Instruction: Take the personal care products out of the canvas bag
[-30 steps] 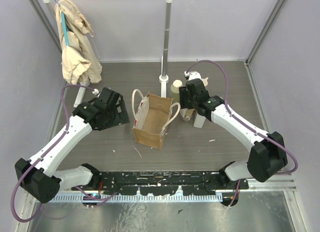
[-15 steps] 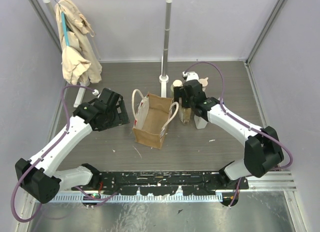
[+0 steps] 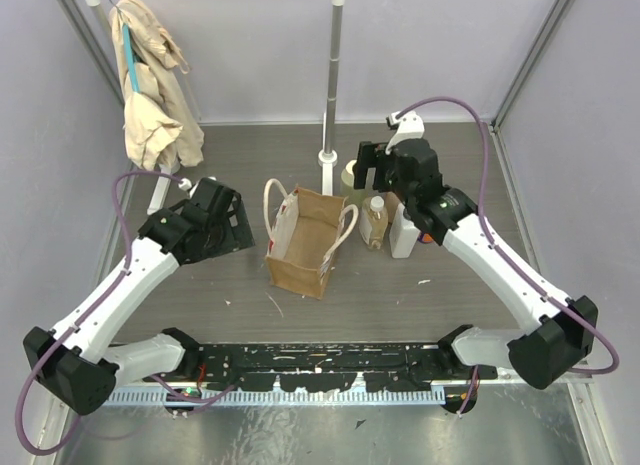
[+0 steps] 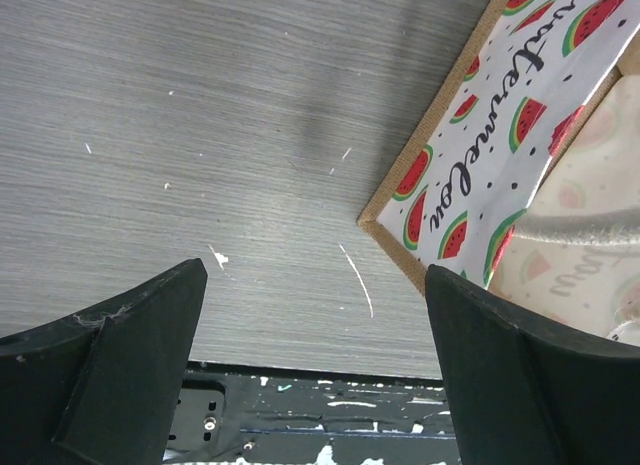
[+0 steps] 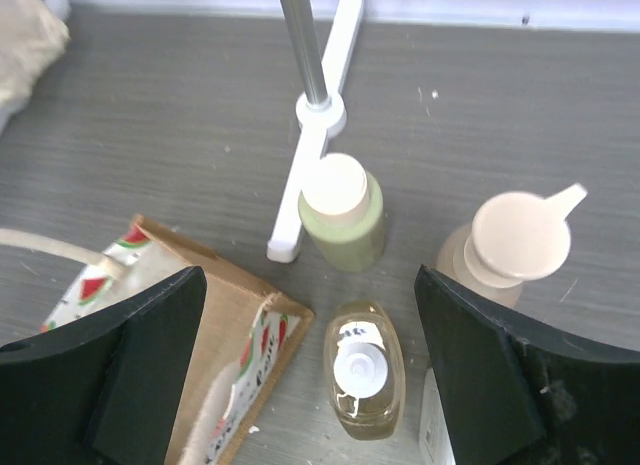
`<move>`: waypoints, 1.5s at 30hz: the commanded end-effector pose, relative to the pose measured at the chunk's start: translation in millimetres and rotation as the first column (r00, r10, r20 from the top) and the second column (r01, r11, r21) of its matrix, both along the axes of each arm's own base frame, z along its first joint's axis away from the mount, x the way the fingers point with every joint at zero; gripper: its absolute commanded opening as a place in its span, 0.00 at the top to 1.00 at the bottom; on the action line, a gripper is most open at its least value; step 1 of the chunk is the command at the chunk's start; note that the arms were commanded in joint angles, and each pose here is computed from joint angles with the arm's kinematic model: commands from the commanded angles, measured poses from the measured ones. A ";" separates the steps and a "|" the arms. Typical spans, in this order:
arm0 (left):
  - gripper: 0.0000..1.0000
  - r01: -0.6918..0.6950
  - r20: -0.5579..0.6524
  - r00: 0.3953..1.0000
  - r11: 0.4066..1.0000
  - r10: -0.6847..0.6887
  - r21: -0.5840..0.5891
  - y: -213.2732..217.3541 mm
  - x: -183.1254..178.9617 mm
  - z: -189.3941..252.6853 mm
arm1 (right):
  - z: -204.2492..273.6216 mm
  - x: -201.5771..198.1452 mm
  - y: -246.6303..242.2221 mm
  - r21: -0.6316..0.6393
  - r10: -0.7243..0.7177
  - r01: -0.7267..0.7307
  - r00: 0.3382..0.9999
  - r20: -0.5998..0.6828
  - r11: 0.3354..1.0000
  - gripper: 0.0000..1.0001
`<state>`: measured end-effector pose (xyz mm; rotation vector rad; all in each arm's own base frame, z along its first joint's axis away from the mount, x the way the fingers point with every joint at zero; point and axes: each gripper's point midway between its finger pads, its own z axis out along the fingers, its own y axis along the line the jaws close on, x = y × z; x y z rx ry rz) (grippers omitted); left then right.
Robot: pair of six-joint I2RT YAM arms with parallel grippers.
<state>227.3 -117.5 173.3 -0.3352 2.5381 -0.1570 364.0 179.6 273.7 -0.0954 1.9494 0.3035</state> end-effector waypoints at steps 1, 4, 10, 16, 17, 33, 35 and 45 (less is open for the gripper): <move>0.02 -0.015 0.074 0.997 1.000 0.014 0.019 9.2 6.4 22.2 | 43.1 -2.6 -8.9 0.019 -0.017 0.015 0.998 0.067 1.000 0.09; 0.02 -0.013 0.085 0.996 0.999 0.010 0.033 12.2 7.7 27.5 | 48.1 2.8 -28.1 0.017 -0.077 0.076 0.995 0.068 0.997 0.08; 0.02 -0.021 0.118 0.993 0.998 0.014 0.058 21.7 9.6 36.6 | 54.8 12.5 -78.2 0.056 -0.230 0.226 0.971 0.066 0.972 0.08; 0.02 -0.047 0.189 0.982 0.994 0.027 0.100 34.3 21.7 60.9 | 42.5 18.8 -111.1 0.061 -0.295 0.294 0.955 0.018 0.954 0.08; 0.02 -0.049 0.206 0.978 0.993 0.027 0.106 35.9 24.8 67.2 | 41.0 20.2 -116.9 0.069 -0.309 0.308 0.951 0.011 0.949 0.07; 0.02 -0.007 0.230 0.973 0.983 -0.036 0.184 34.2 97.8 104.8 | 33.1 33.0 -133.1 0.158 -0.251 0.249 0.968 -0.006 0.956 0.00; 0.02 -0.010 0.230 0.973 0.982 -0.034 0.188 34.9 100.7 101.3 | 35.6 32.8 -137.1 0.142 -0.257 0.252 0.966 0.022 0.957 0.00; 0.02 -0.012 0.191 0.981 0.982 -0.025 0.190 34.7 97.2 91.7 | -3.2 29.8 -138.9 0.106 -0.279 0.290 0.954 -0.109 0.951 0.00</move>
